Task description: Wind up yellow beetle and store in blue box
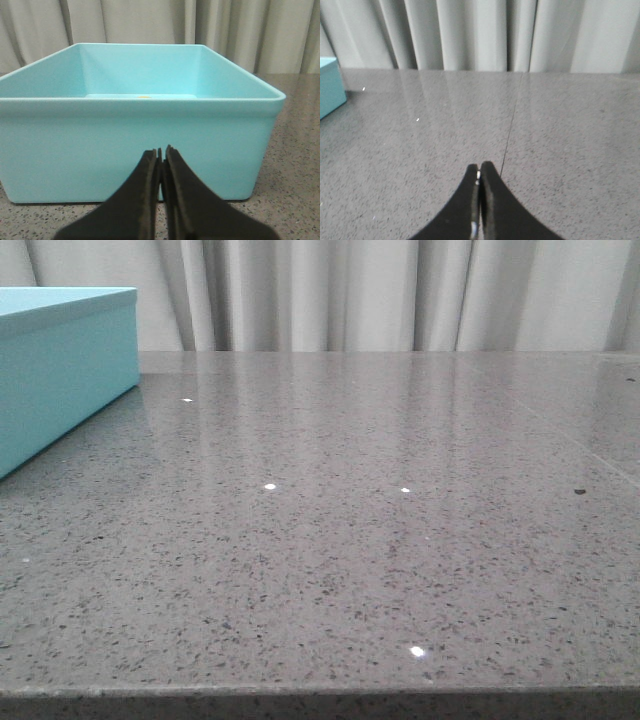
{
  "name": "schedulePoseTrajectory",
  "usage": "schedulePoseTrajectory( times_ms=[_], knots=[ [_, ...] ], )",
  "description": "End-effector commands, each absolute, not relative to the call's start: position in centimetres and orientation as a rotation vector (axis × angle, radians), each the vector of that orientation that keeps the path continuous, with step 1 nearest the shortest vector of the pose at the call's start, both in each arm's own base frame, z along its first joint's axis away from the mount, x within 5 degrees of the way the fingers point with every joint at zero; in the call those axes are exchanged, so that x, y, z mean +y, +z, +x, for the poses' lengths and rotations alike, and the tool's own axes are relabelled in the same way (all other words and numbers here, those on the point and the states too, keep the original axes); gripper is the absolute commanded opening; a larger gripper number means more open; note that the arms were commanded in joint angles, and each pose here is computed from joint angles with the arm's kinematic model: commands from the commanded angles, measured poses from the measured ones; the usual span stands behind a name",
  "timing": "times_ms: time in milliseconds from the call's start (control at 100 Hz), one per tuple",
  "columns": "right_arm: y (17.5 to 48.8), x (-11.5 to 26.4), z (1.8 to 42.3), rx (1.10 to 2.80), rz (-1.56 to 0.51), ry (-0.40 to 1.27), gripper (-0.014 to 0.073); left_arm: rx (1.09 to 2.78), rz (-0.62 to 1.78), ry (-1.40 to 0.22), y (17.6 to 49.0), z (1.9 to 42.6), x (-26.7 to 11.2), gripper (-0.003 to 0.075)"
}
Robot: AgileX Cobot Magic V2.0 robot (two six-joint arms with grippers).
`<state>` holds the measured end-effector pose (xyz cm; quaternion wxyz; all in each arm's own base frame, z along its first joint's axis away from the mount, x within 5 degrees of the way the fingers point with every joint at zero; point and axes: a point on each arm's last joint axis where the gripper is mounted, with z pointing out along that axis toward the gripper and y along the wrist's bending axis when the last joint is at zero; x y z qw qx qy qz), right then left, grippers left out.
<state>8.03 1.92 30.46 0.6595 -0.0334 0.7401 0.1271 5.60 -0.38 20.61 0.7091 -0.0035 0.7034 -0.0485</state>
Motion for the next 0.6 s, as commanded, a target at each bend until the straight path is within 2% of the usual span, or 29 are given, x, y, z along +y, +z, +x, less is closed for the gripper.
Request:
schedulePoseTrajectory(
  times_ms=[0, 350, 590],
  knots=[
    [31.9, 1.6, 7.6, 1.543, -0.055, 0.267, -0.0068, 1.480, -0.017, -0.123, 20.7, 5.4, -0.4, -0.0019],
    [27.8, 0.1, 6.6, 1.366, 0.062, 0.099, -0.0068, 1.480, -0.017, -0.123, 20.7, 5.4, -0.4, -0.0018],
    [23.5, 0.0, 5.9, 1.392, 0.063, 0.080, -0.0068, 1.480, -0.017, -0.123, 20.7, 5.4, -0.4, -0.0019]
  ],
)
